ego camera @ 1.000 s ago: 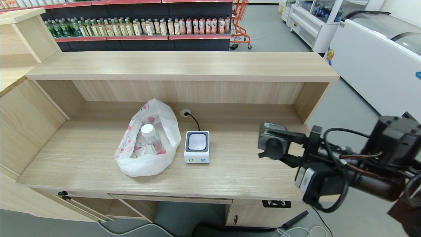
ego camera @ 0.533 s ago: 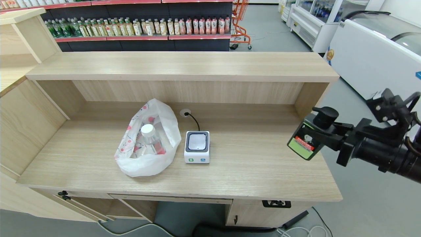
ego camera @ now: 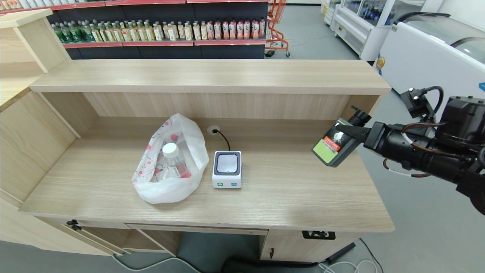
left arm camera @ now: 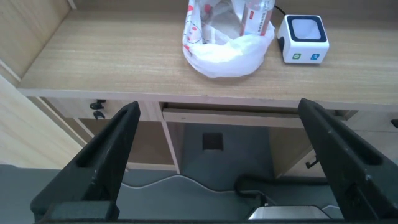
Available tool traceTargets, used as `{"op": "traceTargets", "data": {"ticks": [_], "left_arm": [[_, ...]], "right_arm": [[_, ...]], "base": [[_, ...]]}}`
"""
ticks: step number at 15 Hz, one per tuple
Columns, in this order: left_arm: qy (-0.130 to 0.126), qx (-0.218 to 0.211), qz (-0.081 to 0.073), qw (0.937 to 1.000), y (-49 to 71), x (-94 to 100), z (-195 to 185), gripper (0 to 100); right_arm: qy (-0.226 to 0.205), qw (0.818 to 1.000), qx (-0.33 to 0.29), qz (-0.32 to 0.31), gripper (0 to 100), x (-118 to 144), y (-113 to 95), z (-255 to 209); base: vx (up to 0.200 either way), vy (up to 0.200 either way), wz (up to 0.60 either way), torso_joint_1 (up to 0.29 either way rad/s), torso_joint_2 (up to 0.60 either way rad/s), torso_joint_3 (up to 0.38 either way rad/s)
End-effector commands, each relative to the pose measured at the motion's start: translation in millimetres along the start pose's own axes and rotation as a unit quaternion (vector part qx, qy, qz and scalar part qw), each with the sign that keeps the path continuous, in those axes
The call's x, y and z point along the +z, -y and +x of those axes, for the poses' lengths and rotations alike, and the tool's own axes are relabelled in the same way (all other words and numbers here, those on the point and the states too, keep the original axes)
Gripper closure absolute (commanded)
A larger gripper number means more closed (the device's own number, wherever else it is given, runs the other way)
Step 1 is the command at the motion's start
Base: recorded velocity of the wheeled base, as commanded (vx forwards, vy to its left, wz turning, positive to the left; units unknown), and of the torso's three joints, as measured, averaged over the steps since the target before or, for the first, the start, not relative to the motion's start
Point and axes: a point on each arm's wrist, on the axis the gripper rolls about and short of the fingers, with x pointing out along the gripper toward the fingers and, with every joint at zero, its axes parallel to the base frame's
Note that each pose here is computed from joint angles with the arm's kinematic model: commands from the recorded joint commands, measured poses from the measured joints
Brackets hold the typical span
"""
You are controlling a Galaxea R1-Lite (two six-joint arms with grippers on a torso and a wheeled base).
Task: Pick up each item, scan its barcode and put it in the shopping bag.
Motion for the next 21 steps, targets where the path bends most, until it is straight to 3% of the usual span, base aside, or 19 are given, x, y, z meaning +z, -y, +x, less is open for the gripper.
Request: {"op": "traceTargets", "data": {"ticks": [1, 11, 15, 21], "left_arm": [[0.000, 0.000, 0.001, 1.0000, 0.0, 0.0, 0.0, 0], [0.000, 0.000, 0.001, 1.0000, 0.0, 0.0, 0.0, 0], [0.000, 0.000, 0.000, 1.0000, 0.0, 0.0, 0.0, 0], [0.000, -0.001, 0.001, 1.0000, 0.0, 0.0, 0.0, 0]], "right_arm": [[-0.014, 1.000, 0.002, 0.003, 100, -7.5, 1.4, 8.1], [-0.029, 0.999, 0.033, -0.001, 100, -15.6, -16.1, 12.0], [-0.039, 0.999, 0.037, 0.001, 100, -21.0, -16.0, 21.6], [-0.051, 0.997, 0.052, -0.032, 100, -31.2, -10.9, 71.8]], "base": [[0.000, 0.000, 0.00, 0.000, 0.00, 0.000], [0.000, 0.000, 0.00, 0.000, 0.00, 0.000], [0.000, 0.200, 0.00, 0.000, 0.00, 0.004], [0.000, 0.200, 0.00, 0.006, 0.01, 0.000]]}}
